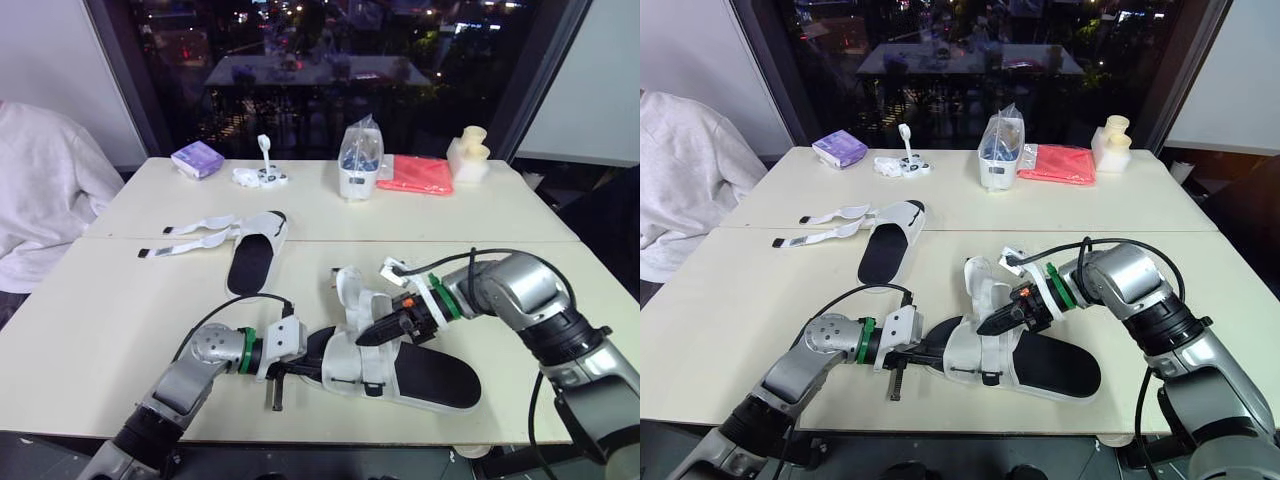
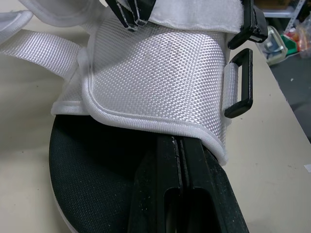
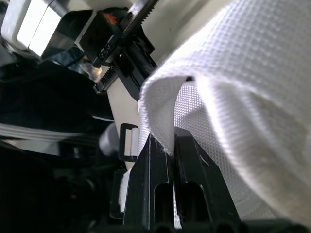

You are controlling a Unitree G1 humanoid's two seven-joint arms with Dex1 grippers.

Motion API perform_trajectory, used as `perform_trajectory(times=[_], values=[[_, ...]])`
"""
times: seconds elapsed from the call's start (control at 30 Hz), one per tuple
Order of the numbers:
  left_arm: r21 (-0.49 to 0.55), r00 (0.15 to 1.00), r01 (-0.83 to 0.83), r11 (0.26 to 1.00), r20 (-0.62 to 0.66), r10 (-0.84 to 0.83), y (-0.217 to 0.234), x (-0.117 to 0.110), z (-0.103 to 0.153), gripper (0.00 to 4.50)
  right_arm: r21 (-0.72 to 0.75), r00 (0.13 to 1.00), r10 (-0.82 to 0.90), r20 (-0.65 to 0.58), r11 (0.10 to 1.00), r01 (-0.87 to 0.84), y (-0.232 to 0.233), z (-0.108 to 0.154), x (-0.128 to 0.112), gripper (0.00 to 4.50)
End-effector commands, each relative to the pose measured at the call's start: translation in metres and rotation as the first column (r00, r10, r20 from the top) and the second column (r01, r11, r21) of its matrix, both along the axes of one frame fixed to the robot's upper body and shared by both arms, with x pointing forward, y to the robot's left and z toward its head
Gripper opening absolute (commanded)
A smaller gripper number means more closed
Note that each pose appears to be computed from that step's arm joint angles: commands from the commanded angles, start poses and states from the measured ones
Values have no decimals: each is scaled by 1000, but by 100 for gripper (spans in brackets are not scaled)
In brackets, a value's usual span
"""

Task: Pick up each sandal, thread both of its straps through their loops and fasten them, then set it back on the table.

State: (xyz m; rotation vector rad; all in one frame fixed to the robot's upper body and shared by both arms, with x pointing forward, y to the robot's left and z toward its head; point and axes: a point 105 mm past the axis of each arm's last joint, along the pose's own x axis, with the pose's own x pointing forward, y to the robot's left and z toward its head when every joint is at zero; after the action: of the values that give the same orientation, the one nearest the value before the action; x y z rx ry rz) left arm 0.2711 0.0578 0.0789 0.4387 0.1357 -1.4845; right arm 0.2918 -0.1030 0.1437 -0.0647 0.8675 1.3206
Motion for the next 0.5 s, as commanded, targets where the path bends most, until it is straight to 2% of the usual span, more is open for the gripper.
perform_trajectory(times=[0.03,0.4,0.5], values=[[82,996,7,997,-87,0,1,-11,-30,0,-6,998,16,62,1000,-15,-3,5,-3,5],[74,996,-2,997,-93,9,0,-11,-30,0,43,998,52,48,998,-54,-1,17,-39,5],[71,995,-3,997,-95,10,-1,-11,-31,0,35,998,48,43,998,-49,1,12,-47,5]])
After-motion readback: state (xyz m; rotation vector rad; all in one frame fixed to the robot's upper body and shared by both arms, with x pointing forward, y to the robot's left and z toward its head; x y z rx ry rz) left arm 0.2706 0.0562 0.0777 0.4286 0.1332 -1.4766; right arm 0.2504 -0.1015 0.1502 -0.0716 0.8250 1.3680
